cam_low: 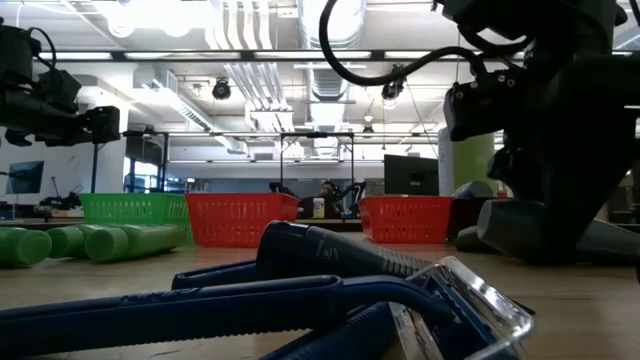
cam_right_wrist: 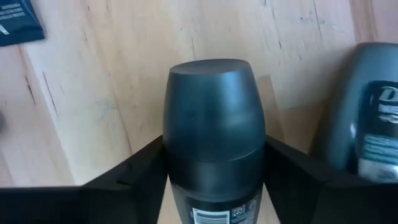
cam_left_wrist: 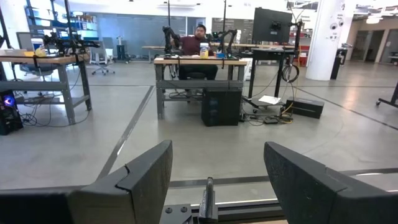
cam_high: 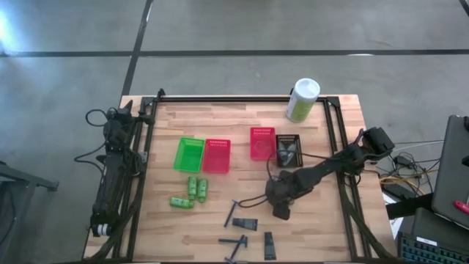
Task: Pick & Place Travel size toiletries
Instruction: Put the gray deodorant into the black basket
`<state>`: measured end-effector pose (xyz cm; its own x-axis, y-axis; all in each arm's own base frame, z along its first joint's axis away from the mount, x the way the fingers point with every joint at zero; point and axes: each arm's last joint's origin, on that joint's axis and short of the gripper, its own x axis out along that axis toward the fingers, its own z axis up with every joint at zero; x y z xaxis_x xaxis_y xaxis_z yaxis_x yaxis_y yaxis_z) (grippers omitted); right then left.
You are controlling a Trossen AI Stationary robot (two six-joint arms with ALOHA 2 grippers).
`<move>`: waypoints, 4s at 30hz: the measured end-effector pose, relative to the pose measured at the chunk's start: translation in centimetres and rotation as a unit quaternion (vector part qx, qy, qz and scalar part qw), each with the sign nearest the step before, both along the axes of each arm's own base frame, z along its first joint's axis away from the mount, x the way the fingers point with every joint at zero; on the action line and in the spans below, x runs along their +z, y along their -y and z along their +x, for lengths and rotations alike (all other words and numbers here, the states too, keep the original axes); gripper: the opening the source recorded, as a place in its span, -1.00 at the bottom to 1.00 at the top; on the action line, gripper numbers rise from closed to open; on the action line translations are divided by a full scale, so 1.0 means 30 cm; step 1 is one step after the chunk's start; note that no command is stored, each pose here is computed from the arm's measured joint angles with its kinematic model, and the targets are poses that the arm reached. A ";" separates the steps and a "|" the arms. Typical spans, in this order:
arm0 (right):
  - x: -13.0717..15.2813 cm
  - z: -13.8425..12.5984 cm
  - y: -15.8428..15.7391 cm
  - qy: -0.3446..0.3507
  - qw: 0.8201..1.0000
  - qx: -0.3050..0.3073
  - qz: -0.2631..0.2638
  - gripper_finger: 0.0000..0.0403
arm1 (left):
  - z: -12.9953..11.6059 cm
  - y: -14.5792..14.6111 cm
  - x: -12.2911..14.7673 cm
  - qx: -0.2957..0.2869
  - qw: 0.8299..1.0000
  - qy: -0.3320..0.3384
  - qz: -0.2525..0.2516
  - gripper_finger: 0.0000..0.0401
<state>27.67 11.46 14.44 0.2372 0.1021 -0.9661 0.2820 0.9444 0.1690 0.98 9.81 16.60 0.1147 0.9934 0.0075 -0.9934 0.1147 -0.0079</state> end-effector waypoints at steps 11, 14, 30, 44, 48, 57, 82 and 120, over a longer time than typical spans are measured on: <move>0.281 -0.068 0.070 -0.001 0.986 -0.167 -0.016 0.03 | 0.000 0.000 0.000 0.000 1.000 0.000 0.000 0.29; 0.310 -0.124 0.162 0.010 0.945 -0.327 -0.005 0.07 | 0.000 0.000 0.000 0.000 1.000 0.000 0.000 0.29; 0.203 -0.298 0.584 0.044 0.788 -0.607 0.093 0.09 | 0.000 0.000 0.000 0.000 1.000 0.000 -0.001 0.29; 0.145 -0.231 0.667 -0.013 0.829 -0.550 0.101 0.38 | 0.000 0.000 0.000 0.000 1.000 0.000 -0.001 0.29; 0.174 -0.215 0.642 0.003 0.849 -0.520 0.098 0.48 | 0.000 0.000 0.000 0.000 1.000 0.000 -0.001 0.29; 0.347 -0.212 0.530 0.062 0.951 -0.301 0.033 0.58 | 0.000 0.000 0.000 0.000 1.000 0.000 -0.001 0.29; 0.121 -0.037 0.112 -0.086 0.994 -0.053 -0.031 0.80 | 0.000 -0.001 -0.001 0.000 1.000 0.000 -0.002 0.29; 0.237 -0.066 0.168 0.013 0.972 -0.234 0.007 0.01 | 0.000 -0.002 -0.002 0.000 1.000 0.000 -0.004 0.29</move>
